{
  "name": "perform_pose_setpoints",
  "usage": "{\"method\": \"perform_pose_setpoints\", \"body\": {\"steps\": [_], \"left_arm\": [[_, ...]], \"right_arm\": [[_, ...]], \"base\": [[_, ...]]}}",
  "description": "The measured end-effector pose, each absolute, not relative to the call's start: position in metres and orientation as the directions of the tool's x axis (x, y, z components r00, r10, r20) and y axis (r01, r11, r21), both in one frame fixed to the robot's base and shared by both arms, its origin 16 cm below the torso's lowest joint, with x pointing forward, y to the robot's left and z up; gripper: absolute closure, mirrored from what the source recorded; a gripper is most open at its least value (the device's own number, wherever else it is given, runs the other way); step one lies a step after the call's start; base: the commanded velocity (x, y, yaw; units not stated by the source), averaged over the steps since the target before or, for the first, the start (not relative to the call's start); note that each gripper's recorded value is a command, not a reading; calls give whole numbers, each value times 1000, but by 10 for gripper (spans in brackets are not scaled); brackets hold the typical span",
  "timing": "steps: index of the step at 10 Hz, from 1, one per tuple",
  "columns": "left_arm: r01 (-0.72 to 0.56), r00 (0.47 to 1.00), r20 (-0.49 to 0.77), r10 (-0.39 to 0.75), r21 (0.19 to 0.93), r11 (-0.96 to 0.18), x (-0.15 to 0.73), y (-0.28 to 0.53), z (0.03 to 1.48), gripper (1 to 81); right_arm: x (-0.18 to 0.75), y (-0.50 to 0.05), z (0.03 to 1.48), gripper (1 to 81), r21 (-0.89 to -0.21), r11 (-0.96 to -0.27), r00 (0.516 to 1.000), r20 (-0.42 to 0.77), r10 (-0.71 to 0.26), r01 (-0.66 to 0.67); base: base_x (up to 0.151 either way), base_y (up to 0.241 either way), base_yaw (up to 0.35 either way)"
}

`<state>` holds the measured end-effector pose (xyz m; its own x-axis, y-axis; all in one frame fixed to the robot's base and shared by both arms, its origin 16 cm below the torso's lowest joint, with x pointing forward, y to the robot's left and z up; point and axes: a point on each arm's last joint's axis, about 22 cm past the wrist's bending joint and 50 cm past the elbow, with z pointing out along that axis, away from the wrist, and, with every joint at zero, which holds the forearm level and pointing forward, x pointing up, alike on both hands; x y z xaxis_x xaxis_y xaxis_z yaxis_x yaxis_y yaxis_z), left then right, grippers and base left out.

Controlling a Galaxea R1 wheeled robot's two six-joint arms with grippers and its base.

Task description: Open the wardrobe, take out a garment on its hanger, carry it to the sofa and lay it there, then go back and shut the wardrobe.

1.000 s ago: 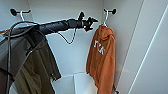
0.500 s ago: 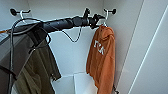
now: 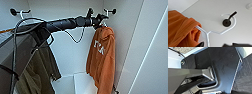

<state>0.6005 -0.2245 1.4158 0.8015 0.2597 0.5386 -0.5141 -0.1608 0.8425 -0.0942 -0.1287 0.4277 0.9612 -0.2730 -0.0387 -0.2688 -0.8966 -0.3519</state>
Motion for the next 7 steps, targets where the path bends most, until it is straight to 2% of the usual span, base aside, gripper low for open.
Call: {"method": "perform_pose_setpoints", "body": {"steps": [7], "left_arm": [[-498, 810, 527, 258, 850, -173, 604, -240, 1402, 10]], "right_arm": [[-99, -123, 429, 10, -356, -894, 961, -47, -273, -272]], "base": [[0, 0, 0]]}}
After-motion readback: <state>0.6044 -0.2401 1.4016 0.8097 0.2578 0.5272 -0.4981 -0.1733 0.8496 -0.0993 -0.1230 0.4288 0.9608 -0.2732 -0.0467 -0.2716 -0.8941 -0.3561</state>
